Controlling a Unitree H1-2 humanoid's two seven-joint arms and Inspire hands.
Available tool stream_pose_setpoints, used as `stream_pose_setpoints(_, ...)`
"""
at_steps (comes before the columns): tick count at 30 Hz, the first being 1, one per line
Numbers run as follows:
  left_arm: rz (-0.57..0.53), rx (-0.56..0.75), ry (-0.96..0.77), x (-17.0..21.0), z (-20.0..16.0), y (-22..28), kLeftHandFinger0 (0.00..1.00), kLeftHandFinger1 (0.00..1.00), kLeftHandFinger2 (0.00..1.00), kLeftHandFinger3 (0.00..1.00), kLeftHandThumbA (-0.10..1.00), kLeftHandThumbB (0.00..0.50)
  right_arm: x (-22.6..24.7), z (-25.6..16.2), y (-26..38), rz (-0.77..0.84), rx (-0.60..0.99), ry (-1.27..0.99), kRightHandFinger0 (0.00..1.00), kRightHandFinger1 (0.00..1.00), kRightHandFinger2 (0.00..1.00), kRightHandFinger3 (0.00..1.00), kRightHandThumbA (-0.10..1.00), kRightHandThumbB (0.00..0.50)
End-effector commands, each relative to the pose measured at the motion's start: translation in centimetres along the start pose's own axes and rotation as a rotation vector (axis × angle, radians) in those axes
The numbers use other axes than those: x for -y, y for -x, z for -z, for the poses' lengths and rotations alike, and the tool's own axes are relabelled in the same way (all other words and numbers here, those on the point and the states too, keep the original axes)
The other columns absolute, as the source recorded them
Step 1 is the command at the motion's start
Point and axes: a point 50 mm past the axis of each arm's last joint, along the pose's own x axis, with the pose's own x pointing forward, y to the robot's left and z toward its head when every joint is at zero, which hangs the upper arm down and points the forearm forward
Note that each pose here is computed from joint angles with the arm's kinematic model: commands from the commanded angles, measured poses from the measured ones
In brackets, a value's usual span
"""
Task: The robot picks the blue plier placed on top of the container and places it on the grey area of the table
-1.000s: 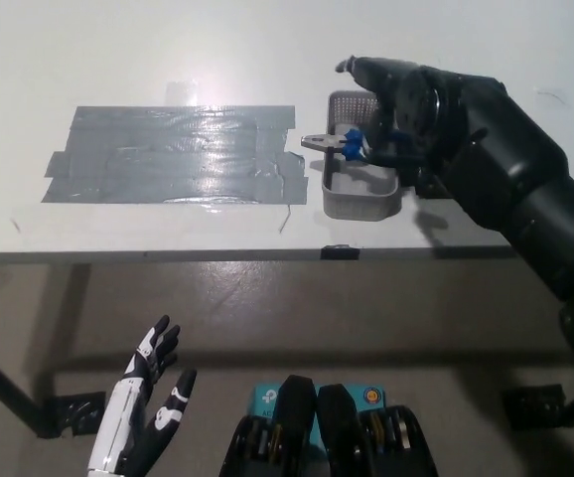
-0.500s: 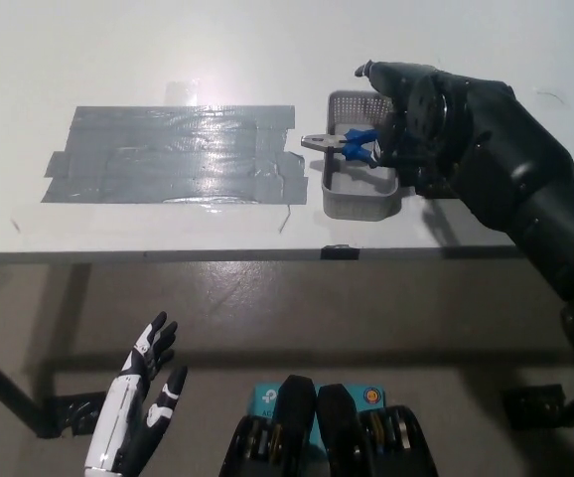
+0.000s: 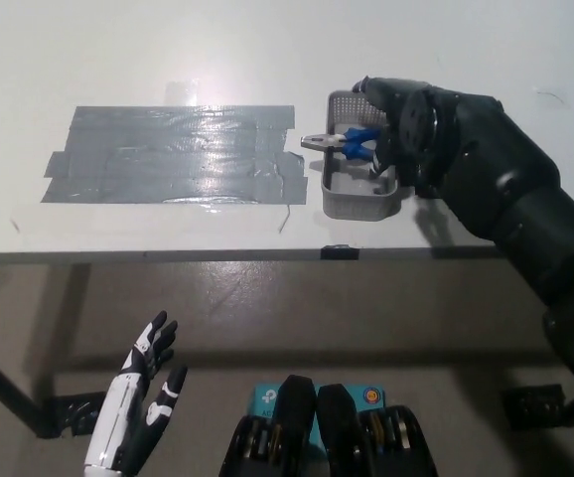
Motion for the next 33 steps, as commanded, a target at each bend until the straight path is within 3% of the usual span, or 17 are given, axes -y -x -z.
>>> stream_pose_setpoints(1,0.013,0.057,-0.019,-0.3,-1.2,-0.5,1.0,1.0,1.0,1.0,0.83,0.0,4.5,-2.5,1.0,0.105,0.065,0.007,1.0,1.0,1.0,1.0,1.0,0.278)
stream_pose_setpoints(20,0.028,0.073,-0.033,-0.5,-1.3,-0.6,1.0,1.0,0.93,1.0,0.84,0.0,1.0,0.1,-0.3,0.078,0.02,-0.023,1.0,1.0,1.0,1.0,0.91,0.275)
stream_pose_setpoints(28,0.028,0.085,-0.025,-0.6,-1.4,-0.9,1.0,0.98,0.93,0.99,0.81,0.0,-0.5,1.5,-0.9,0.036,-0.015,0.026,1.0,1.0,1.0,1.0,0.97,0.263)
stream_pose_setpoints(33,0.027,0.084,-0.05,-0.5,-1.5,-1.1,1.0,0.99,0.92,0.98,0.84,0.0,-1.4,1.8,-1.0,0.023,-0.025,0.028,1.0,1.0,1.0,1.0,0.93,0.274)
